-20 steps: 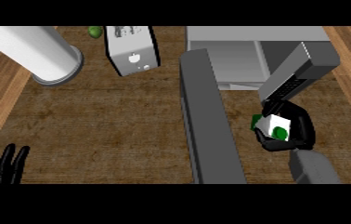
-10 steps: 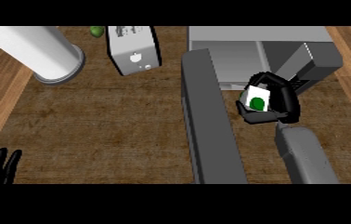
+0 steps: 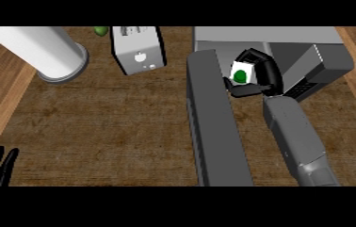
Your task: Pick up the milk, place it into the microwave and close the microwave
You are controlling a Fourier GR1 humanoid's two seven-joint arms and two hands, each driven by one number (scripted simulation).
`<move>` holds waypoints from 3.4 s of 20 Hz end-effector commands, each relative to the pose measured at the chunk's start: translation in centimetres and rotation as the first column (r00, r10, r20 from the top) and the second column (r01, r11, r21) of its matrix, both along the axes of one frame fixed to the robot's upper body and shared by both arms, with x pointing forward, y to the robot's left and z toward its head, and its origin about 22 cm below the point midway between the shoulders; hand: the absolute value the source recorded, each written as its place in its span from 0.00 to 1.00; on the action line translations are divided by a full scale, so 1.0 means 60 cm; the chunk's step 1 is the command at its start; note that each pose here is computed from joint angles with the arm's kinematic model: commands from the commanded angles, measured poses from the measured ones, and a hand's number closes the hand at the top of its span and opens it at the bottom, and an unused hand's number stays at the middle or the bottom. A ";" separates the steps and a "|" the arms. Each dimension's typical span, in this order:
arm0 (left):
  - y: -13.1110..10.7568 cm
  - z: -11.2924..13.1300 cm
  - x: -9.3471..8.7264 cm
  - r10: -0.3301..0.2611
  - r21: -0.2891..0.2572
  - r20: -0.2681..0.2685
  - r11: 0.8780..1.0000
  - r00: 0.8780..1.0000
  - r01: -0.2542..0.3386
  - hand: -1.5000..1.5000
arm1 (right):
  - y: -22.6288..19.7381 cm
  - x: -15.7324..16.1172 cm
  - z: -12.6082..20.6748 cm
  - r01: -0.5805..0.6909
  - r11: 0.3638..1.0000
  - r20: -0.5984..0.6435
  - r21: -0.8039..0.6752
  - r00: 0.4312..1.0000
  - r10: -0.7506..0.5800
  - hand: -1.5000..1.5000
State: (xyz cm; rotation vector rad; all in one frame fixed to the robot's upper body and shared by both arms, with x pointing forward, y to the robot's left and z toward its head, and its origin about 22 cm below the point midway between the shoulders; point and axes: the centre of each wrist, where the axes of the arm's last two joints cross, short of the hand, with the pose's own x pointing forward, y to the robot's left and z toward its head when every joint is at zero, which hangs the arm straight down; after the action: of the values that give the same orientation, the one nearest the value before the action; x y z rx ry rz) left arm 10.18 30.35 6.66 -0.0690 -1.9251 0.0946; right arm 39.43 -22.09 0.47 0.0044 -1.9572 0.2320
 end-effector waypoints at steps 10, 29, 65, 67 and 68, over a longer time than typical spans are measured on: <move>0.007 -0.013 0.046 -0.067 -0.002 0.020 0.998 0.998 0.068 0.00 | 0.033 0.073 0.051 0.071 0.991 0.054 -0.116 0.996 -0.065 1.00; -0.012 0.008 0.072 -0.135 0.062 0.052 0.989 0.989 0.132 0.00 | 0.005 0.107 0.123 0.476 0.858 0.140 -0.191 0.879 -0.456 1.00; -0.083 0.007 0.113 -0.200 0.120 0.028 0.973 0.979 0.195 0.00 | -0.015 0.086 0.072 0.366 0.890 0.019 -0.271 0.927 -0.375 0.00; -0.095 0.014 0.114 -0.217 0.128 0.038 0.969 0.975 0.211 0.00 | -0.015 0.086 0.071 0.372 0.894 0.024 -0.251 0.925 -0.378 0.00; -0.098 0.013 0.118 -0.223 0.129 0.030 0.968 0.974 0.217 0.00 | -0.021 0.081 0.061 0.360 0.900 0.012 -0.248 0.930 -0.369 0.00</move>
State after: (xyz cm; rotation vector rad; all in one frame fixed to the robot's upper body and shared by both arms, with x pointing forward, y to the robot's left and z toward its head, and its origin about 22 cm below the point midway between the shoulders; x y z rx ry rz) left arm 17.13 25.12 7.33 -0.1889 -1.9546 -0.1637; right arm 44.57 -22.32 4.57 -0.5449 -1.8400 0.2255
